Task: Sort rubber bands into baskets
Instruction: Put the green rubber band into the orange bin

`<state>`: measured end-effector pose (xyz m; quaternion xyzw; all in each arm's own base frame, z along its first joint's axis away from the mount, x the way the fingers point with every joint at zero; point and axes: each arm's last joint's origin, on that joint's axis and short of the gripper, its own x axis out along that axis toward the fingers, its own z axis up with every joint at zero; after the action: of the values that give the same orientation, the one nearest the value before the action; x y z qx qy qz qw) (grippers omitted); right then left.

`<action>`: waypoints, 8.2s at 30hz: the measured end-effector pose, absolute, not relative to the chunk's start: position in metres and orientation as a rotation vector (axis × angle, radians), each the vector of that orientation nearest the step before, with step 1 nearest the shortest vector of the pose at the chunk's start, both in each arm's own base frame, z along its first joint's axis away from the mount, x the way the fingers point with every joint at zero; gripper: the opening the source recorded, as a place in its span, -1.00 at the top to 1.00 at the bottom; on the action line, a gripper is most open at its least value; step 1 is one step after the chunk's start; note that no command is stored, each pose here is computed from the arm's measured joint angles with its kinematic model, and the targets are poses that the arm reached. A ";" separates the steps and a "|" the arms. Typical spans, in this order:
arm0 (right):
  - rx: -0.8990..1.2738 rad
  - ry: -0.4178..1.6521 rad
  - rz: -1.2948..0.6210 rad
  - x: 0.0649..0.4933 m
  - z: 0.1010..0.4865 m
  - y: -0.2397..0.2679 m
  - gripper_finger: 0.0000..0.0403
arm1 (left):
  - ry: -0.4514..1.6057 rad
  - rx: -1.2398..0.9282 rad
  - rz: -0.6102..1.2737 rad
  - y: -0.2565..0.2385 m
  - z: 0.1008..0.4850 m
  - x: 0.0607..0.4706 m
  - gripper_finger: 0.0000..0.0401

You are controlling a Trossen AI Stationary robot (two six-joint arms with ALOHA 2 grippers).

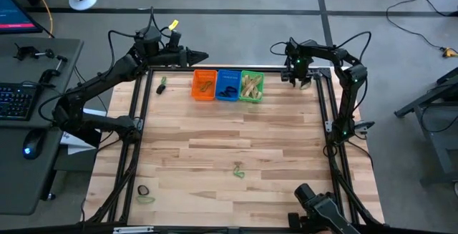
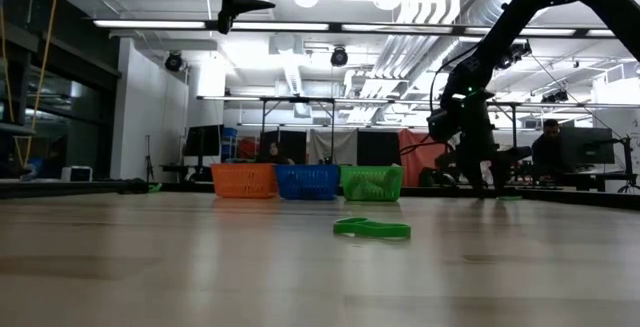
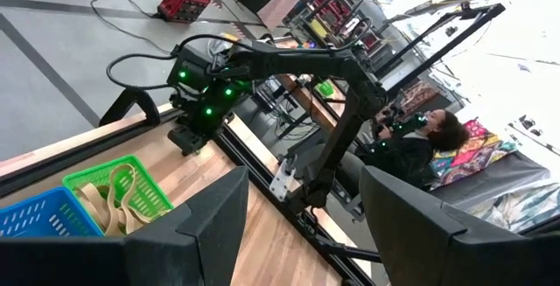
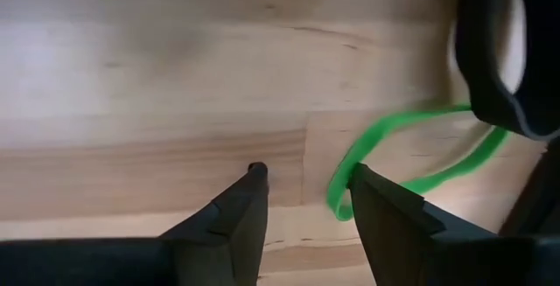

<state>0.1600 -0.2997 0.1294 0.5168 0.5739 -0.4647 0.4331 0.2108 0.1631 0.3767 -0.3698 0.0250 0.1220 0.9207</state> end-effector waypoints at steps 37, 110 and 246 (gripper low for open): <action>1.178 1.615 -0.948 0.178 0.151 -0.280 0.23 | 0.059 -0.746 0.252 0.163 0.376 0.211 -0.07; 1.078 1.175 -1.219 0.172 0.155 -0.262 0.17 | -0.031 -0.516 0.354 0.128 0.417 0.122 -0.07; 0.564 0.634 -0.479 0.324 0.345 -0.277 -0.10 | 1.056 -1.136 1.494 0.288 0.165 0.133 -0.06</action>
<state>0.3239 -0.2769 0.3452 0.2711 0.3046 -0.2303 0.8836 0.1332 0.2883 0.1649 -0.4644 0.4317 0.6108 0.4742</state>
